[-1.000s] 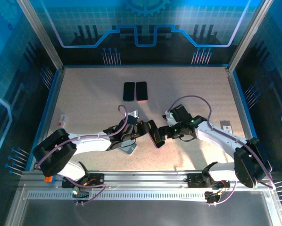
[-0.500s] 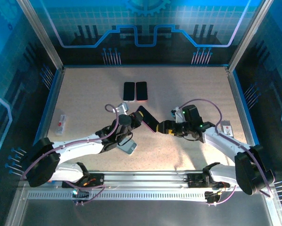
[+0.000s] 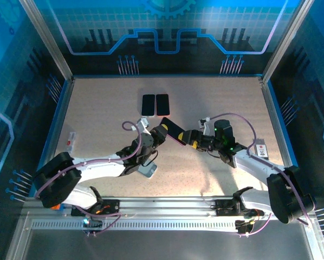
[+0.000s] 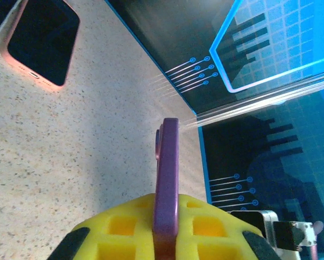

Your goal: Put the phone into the phone case

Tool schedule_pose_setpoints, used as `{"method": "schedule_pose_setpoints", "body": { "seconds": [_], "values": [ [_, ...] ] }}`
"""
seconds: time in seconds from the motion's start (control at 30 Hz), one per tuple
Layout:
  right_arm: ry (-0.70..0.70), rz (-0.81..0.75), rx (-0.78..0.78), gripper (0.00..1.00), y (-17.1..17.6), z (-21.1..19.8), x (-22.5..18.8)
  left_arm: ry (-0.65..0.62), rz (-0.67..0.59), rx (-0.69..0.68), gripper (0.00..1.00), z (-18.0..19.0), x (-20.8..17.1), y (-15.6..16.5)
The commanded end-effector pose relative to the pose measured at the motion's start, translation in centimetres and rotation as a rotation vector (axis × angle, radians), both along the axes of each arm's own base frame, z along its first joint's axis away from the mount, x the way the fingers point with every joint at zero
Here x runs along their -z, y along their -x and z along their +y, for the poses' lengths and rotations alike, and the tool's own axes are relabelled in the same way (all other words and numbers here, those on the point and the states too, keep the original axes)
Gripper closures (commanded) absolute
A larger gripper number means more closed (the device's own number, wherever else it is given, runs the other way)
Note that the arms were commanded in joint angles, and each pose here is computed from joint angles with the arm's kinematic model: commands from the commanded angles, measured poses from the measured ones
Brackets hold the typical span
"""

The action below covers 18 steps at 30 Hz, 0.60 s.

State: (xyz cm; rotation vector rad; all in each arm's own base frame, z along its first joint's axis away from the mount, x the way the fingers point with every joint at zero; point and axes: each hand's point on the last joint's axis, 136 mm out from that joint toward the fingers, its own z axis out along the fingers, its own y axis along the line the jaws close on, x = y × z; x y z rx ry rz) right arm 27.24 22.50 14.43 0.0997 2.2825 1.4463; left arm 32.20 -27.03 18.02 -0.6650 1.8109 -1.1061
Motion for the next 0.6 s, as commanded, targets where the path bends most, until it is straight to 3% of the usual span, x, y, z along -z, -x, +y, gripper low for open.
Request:
{"method": "schedule_pose_setpoints", "body": {
  "seconds": [0.0,0.33,0.57],
  "values": [
    [-0.068,-0.069,0.006,0.27,-0.8,0.3,-2.0,0.154,-0.069,0.027,1.00,-1.9,-3.5,-0.2],
    [-0.136,-0.085,0.023,0.38,-1.9,0.8,-2.3,0.170,-0.060,0.036,1.00,-2.2,-3.5,0.2],
    [-0.127,-0.101,0.062,0.63,-2.3,0.5,-2.1,0.132,-0.025,0.020,1.00,-1.3,-2.9,0.7]
  ]
}}
